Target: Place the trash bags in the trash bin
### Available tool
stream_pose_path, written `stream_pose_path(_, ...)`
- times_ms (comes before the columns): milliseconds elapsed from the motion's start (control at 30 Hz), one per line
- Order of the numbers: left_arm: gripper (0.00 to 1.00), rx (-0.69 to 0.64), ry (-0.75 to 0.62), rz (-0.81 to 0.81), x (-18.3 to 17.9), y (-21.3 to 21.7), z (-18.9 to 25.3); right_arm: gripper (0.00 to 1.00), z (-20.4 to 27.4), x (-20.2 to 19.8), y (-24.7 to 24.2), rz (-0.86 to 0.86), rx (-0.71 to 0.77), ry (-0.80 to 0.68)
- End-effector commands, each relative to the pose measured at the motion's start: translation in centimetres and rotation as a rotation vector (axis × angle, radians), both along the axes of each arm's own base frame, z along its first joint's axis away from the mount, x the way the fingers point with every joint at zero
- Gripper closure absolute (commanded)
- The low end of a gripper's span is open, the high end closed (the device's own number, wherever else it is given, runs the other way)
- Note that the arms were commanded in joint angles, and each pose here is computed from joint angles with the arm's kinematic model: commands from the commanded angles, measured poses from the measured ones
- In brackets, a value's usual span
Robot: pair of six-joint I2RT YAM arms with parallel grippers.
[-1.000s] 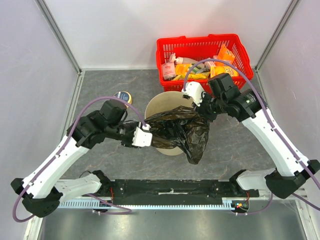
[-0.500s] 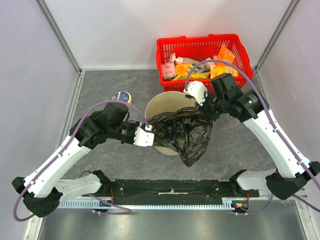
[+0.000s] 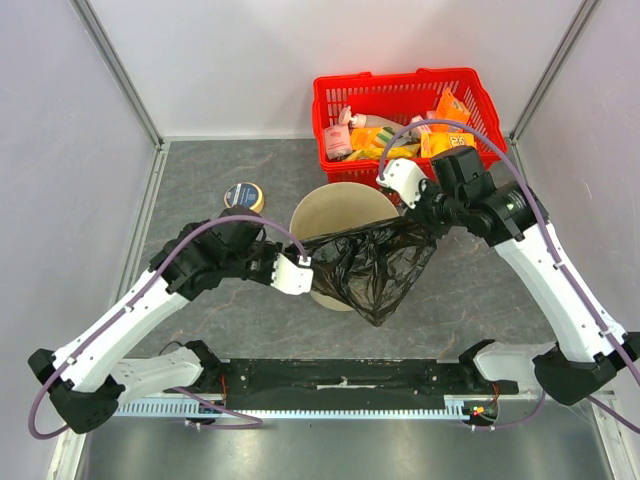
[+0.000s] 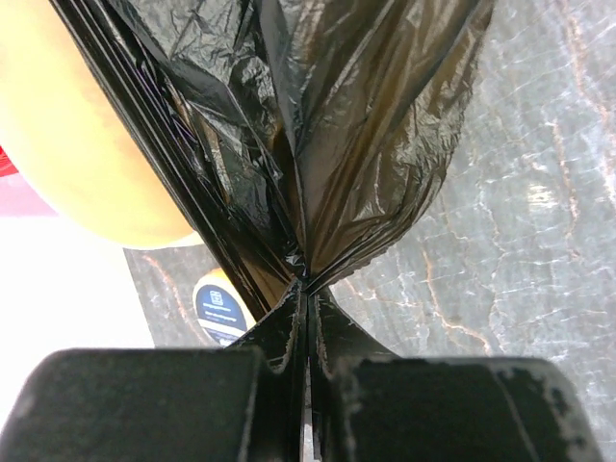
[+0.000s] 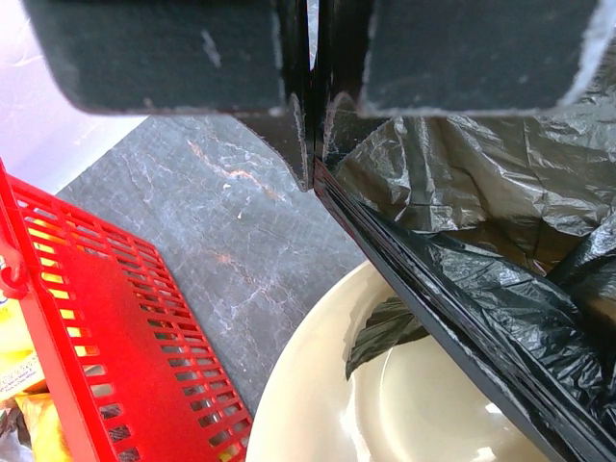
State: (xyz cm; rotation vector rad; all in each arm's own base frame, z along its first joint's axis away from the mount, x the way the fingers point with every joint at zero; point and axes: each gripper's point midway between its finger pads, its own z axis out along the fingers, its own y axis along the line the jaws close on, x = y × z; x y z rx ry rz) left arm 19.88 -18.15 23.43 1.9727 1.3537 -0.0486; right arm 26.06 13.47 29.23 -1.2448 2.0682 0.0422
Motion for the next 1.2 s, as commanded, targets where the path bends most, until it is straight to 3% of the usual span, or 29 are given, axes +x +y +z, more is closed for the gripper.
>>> stream_pose_path(0,0.98,0.085,-0.097,0.042,1.8,1.4,-0.4,1.0,0.6,0.5,-2.0,-0.056,-0.048,-0.068)
stream_pose_path(267,0.98,0.132,-0.237,0.146,4.6,2.7,0.5,1.0,0.0,1.6,-3.6,-0.12,-0.084,-0.106)
stream_pose_path(1167,0.98,0.058,-0.547,0.401,10.5,4.0,6.6,1.0,0.8,6.2,-2.0,-0.189,0.009,-0.176)
